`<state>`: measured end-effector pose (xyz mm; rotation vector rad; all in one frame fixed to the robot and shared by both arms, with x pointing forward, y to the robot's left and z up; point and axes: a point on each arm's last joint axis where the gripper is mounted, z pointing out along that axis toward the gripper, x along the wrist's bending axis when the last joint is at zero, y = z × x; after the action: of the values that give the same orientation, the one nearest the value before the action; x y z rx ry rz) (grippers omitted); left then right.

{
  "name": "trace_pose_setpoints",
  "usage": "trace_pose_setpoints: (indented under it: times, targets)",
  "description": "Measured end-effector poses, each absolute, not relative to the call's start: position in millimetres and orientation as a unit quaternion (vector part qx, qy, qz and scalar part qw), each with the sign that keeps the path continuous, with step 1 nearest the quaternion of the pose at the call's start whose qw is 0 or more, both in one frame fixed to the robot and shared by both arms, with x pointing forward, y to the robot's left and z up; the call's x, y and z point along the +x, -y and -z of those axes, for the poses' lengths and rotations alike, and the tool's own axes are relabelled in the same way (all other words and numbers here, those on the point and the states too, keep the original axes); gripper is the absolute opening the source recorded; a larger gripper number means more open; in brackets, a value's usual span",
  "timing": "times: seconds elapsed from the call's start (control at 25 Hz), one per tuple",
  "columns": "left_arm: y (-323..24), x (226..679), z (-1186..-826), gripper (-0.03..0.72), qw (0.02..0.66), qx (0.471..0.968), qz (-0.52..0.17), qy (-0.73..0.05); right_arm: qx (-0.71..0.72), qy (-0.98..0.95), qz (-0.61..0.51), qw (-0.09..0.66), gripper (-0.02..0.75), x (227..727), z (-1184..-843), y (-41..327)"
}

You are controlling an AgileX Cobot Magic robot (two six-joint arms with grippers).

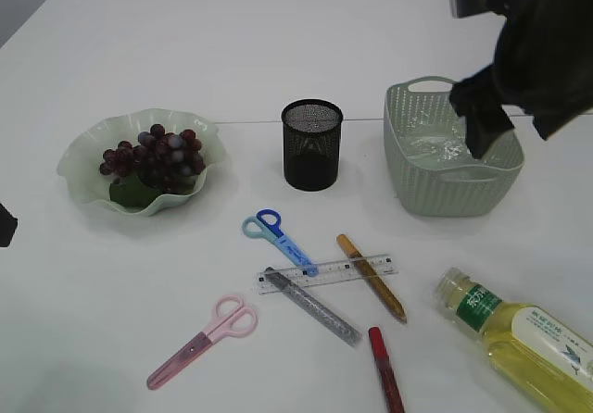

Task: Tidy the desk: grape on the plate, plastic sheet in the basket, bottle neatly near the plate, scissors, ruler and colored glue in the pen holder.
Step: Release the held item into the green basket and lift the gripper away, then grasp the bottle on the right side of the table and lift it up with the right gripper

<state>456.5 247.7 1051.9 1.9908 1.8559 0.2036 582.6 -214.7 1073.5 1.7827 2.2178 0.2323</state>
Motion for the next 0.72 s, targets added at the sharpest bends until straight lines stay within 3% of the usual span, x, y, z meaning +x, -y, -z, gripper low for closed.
trace_pose_setpoints:
  times: [0.52, 0.72]
  targets:
    - [-247.7, 456.4, -1051.8, 0.502, 0.204, 0.714, -0.073, -0.666, 0.595, -0.792, -0.05, 0.129, 0.584, 470.6, -1068.5, 246.7]
    - [-247.7, 456.4, -1051.8, 0.492, 0.204, 0.714, -0.073, -0.666, 0.55, -0.83, -0.022, 0.09, 0.584, 443.4, -1044.2, 251.0]
